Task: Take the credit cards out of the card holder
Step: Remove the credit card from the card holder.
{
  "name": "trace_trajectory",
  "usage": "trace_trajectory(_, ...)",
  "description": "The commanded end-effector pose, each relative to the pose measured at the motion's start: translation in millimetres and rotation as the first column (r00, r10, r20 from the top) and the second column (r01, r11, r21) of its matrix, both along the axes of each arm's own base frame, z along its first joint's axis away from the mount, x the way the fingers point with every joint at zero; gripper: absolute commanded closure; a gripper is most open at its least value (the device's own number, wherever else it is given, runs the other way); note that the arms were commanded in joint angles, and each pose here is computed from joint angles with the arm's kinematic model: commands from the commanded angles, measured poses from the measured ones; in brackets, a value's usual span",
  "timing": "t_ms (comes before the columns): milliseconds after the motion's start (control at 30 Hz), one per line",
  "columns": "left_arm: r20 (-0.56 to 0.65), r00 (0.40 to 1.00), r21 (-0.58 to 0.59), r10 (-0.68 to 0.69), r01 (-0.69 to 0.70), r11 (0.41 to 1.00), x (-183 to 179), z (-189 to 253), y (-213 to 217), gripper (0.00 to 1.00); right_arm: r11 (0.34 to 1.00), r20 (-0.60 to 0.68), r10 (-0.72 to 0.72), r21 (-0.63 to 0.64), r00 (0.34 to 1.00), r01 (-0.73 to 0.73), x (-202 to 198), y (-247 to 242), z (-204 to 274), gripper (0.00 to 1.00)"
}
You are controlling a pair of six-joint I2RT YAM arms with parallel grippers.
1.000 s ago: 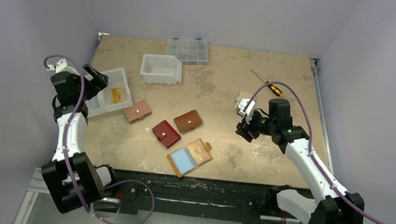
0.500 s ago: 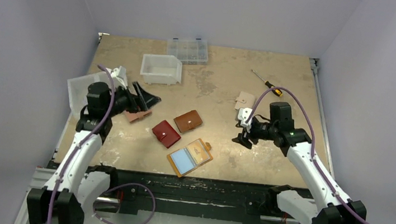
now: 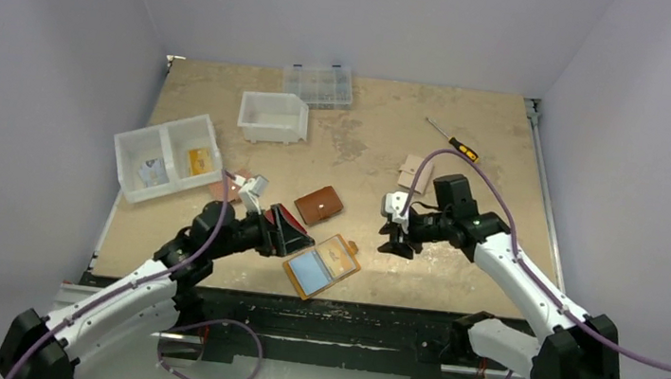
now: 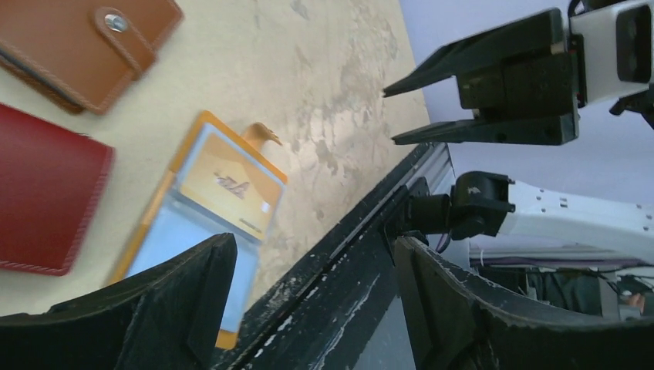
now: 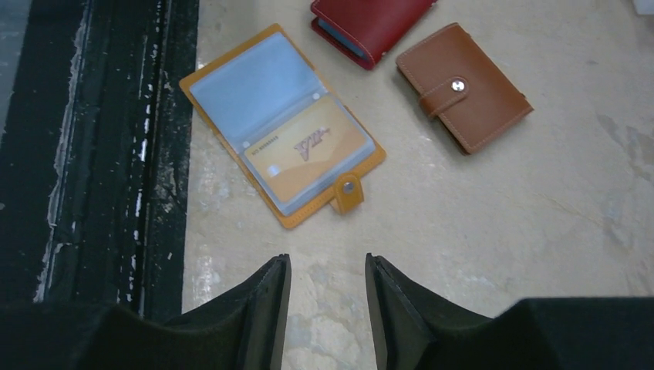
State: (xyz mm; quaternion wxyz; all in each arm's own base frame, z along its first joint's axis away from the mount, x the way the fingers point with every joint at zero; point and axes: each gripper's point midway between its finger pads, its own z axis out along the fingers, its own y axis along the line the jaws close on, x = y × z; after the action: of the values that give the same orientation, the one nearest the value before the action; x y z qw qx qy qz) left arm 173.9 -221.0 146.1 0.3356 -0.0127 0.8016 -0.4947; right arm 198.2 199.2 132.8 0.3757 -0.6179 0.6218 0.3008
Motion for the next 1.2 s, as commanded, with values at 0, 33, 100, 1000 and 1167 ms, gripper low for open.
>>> trace_trajectory(0,0.043,0.998,-0.063,0.051,-0.049,0.997,5,13,-31,0.21,1.000,-0.061,0.006,0.018,0.998,-0.005,-1,20,1,0.56)
trace_trajectory(33,0.046,0.998,-0.063,0.048,-0.045,0.997,3,10,-38,0.21,1.000,-0.081,0.009,0.015,0.997,-0.008,-2,23,-1,0.60)
trace_trajectory(100,0.045,0.998,-0.062,0.036,-0.033,0.998,-6,4,-53,0.22,1.000,-0.118,0.017,0.011,0.993,-0.016,-5,30,-4,0.71)
trace_trajectory(1000,-0.099,0.977,-0.029,0.188,-0.191,0.981,-8,-59,-56,0.37,0.976,-0.302,-0.204,-0.133,0.931,0.171,19,77,-43,0.49)
trace_trajectory(1167,-0.116,0.976,-0.025,0.186,-0.190,0.982,-10,-63,-56,0.36,0.956,-0.198,-0.257,-0.193,0.946,0.219,27,77,-52,0.45)
